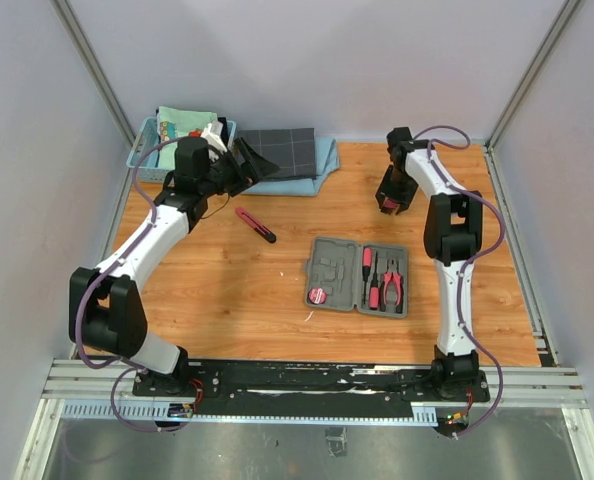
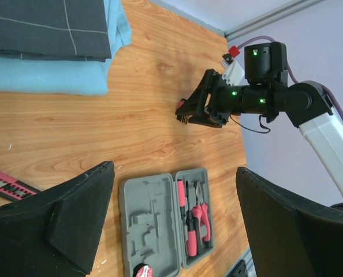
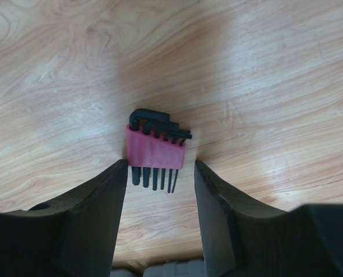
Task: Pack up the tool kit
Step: Pick up the tool from the center of the board.
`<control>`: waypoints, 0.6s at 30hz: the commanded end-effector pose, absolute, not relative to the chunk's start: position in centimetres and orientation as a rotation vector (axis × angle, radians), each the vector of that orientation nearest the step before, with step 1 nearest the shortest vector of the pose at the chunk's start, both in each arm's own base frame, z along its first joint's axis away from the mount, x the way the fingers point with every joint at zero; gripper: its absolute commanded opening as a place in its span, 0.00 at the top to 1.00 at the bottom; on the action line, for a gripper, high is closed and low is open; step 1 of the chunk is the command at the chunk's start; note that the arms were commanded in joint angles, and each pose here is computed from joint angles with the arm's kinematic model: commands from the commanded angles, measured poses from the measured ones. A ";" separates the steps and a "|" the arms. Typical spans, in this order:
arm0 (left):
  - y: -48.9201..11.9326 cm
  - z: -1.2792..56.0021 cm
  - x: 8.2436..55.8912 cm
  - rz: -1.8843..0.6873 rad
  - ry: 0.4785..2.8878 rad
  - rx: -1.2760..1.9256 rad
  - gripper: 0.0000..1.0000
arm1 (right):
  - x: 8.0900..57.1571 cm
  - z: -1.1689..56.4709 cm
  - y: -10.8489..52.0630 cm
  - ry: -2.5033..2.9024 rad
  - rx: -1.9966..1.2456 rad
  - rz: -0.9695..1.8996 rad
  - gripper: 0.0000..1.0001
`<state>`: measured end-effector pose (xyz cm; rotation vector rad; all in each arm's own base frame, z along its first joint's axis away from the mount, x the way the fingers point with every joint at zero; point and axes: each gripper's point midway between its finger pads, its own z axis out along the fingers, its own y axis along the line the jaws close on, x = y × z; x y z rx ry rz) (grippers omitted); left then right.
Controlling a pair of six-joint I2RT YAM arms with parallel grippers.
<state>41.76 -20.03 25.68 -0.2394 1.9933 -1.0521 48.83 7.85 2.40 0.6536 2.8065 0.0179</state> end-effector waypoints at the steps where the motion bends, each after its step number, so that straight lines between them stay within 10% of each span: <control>1: -20.3 27.8 41.1 -1.072 1.931 -0.195 0.10 | 48.3 0.4 9.3 2.844 0.677 -0.041 0.50; 18: -20.2 27.6 41.0 -1.064 1.934 -0.195 0.10 | 49.7 -0.1 7.1 2.835 0.571 -0.157 0.39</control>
